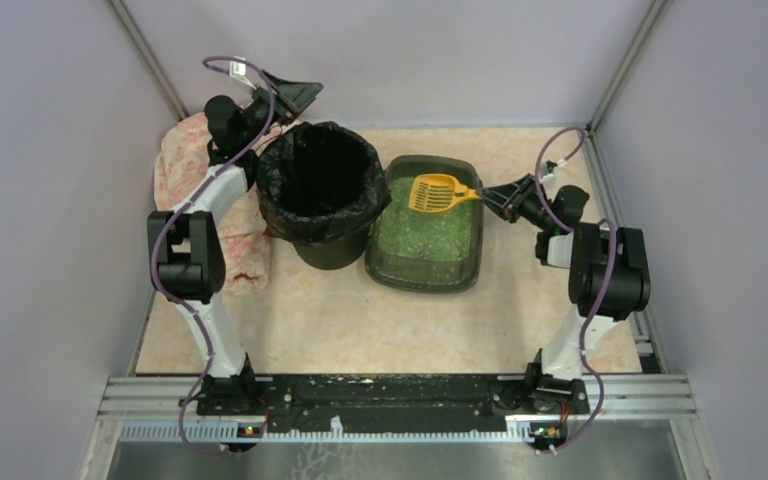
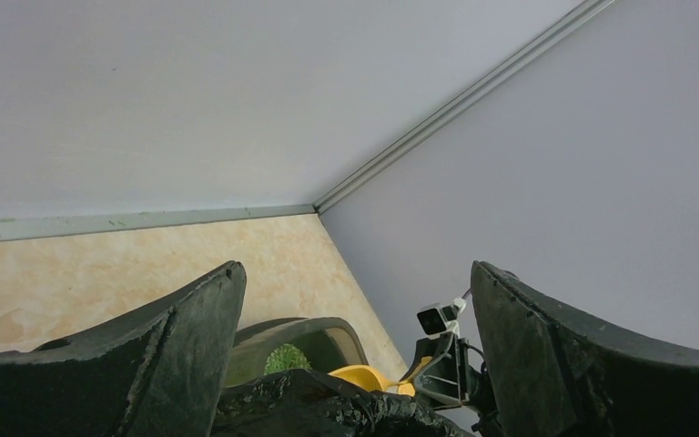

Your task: Clean the litter box

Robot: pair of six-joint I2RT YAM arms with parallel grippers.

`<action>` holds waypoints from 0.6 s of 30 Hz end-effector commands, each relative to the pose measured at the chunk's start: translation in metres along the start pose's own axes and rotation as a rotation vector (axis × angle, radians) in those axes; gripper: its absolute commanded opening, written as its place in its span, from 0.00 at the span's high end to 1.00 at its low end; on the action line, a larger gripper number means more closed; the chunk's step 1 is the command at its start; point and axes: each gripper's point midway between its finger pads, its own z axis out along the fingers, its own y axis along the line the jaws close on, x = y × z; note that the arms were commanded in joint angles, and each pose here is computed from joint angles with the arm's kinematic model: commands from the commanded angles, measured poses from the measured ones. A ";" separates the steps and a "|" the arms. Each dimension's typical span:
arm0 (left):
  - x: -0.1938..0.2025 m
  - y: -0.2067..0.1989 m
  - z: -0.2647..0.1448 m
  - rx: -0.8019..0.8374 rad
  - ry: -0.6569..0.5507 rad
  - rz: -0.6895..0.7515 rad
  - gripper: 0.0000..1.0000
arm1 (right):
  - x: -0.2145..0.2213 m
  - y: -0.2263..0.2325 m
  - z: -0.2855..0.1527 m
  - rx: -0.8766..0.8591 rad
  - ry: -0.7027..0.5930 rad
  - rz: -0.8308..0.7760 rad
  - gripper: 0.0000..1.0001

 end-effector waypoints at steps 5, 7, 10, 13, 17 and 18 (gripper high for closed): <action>-0.005 -0.003 0.001 0.035 -0.015 0.015 0.01 | -0.012 0.017 -0.005 -0.031 -0.035 -0.092 1.00; -0.005 -0.001 -0.001 0.031 -0.013 0.010 0.01 | -0.013 0.017 -0.005 -0.014 -0.030 -0.111 1.00; -0.005 0.000 -0.004 0.027 -0.016 0.008 0.01 | -0.023 0.015 -0.009 0.028 -0.059 -0.136 1.00; -0.005 0.001 -0.006 0.024 -0.016 0.000 0.01 | -0.022 0.023 -0.006 0.027 -0.032 -0.159 1.00; -0.004 -0.001 -0.008 0.026 -0.016 -0.002 0.01 | -0.014 0.041 -0.005 -0.015 -0.009 -0.196 1.00; -0.003 0.000 -0.008 0.025 -0.015 -0.005 0.01 | -0.007 0.044 -0.003 -0.019 0.018 -0.203 1.00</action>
